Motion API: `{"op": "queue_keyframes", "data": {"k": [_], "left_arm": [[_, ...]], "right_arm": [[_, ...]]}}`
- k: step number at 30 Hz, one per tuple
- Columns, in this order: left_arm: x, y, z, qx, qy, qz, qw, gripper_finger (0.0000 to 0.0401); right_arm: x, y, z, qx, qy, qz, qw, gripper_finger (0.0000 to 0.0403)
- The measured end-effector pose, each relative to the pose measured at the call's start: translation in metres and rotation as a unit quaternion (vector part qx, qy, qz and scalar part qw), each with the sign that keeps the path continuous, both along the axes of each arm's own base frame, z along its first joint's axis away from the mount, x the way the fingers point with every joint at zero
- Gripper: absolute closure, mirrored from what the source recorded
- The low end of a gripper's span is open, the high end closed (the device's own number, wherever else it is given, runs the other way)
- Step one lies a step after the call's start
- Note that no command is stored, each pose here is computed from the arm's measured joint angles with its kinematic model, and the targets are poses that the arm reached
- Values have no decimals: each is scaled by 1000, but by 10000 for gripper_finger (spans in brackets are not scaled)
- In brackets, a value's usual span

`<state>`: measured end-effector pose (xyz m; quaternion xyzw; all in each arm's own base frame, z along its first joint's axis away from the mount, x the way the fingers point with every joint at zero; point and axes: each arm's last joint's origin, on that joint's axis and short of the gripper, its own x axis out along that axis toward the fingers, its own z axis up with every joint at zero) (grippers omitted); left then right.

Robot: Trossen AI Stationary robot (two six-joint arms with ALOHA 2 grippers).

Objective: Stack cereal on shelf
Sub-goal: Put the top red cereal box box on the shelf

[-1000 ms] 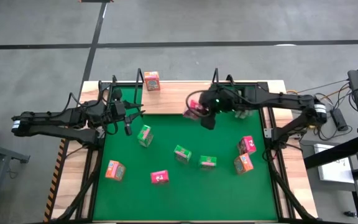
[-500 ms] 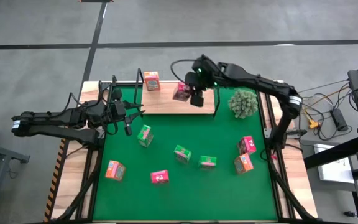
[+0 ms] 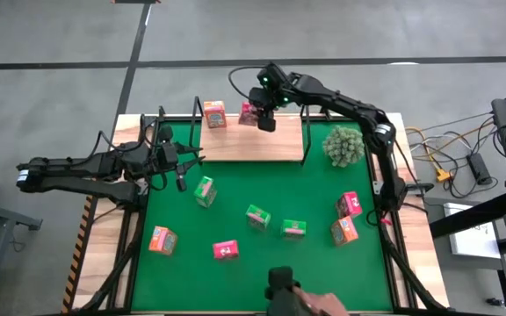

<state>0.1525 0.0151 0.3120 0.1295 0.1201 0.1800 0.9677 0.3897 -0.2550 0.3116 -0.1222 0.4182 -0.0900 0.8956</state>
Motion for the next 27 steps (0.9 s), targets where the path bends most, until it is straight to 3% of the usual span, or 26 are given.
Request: {"op": "queue_keyframes", "data": {"k": [18,27], "left_arm": [[0,0,-1,2,6,0,1000,310],[0,0,-1,2,6,0,1000,310]], "right_arm": [[3,-15,-20,11,42,6,999,261],[4,-15,-20,12,39,2,999,206]]}}
